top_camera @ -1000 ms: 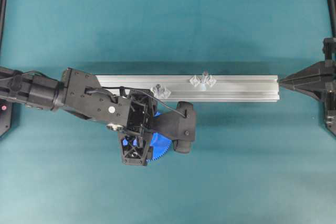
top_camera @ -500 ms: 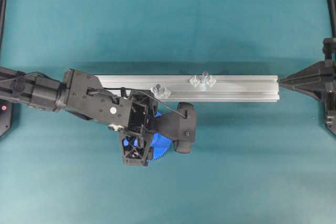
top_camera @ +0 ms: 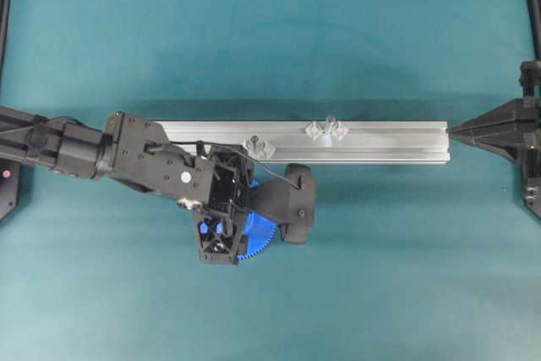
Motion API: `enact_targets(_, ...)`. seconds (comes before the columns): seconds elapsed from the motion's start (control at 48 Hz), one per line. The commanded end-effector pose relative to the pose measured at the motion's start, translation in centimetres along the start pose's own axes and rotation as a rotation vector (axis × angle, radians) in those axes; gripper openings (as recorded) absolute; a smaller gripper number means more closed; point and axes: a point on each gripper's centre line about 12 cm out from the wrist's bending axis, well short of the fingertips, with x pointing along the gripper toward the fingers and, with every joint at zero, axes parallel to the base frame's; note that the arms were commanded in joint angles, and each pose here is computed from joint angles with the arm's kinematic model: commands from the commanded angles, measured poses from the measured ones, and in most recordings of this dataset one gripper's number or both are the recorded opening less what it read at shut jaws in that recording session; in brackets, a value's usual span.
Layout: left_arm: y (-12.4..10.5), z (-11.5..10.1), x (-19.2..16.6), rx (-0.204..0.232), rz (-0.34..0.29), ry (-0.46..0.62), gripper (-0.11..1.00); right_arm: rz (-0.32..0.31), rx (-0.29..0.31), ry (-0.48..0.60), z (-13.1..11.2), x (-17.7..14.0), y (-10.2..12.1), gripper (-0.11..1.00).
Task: Find the location of the shaft and insert the large gear.
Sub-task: 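Close the left gripper on the gear hub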
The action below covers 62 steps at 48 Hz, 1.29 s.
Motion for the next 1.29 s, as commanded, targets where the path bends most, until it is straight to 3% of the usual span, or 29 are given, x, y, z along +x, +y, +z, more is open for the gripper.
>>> enact_targets(0.0, 0.21, 0.43, -1.01, -0.001, 0.002, -0.032, 0.89, -0.002, 0.012, -0.008, 0.45, 0.06, 0.01, 0.00)
enact_targets(0.396, 0.19, 0.83, -0.63, -0.008, 0.000, -0.074, 0.90, -0.002, 0.012, -0.006, 0.39, 0.07, 0.00, 0.00)
enact_targets(1.271, 0.21, 0.46, -0.79, -0.002, 0.002, -0.037, 0.89, -0.002, 0.012, -0.005, 0.37, 0.09, 0.00, 0.00)
